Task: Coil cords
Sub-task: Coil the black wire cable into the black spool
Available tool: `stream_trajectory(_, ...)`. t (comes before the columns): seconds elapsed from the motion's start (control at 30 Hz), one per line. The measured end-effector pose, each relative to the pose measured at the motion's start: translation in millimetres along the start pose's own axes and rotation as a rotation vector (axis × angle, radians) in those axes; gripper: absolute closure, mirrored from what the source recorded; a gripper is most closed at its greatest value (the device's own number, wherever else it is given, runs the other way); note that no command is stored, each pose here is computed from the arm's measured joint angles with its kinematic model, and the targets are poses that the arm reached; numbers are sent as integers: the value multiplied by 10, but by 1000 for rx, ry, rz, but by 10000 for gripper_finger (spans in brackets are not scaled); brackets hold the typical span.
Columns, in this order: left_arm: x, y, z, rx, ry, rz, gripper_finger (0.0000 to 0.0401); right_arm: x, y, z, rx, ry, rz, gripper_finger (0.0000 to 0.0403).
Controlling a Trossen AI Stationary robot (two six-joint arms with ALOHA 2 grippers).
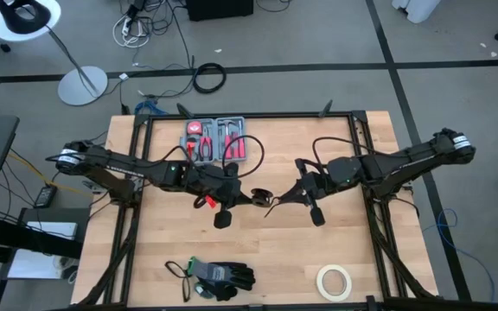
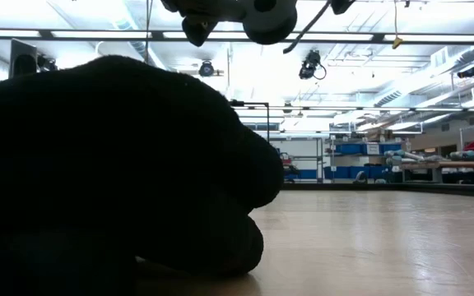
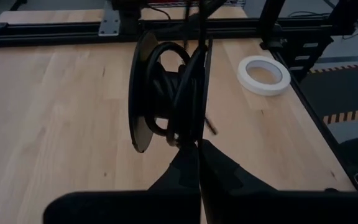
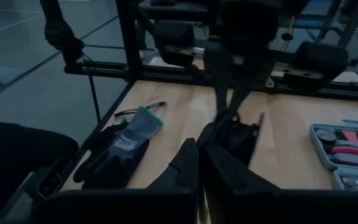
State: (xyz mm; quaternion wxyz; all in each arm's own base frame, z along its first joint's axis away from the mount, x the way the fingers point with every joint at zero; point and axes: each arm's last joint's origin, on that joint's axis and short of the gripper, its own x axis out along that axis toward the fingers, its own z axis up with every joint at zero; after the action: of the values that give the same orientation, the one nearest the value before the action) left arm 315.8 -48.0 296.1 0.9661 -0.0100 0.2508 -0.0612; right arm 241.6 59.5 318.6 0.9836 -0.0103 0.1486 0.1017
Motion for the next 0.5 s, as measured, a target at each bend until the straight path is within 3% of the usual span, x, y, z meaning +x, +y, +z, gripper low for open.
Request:
stream_trajectory(0.33, -1, -72, -4, 7, 2, -42, 401, -34, -145, 135, -69, 15, 140, 397)
stream_trajectory(0.5, -2, -78, 7, -10, -9, -49, 401, -32, -195, 211, -119, 43, 151, 397)
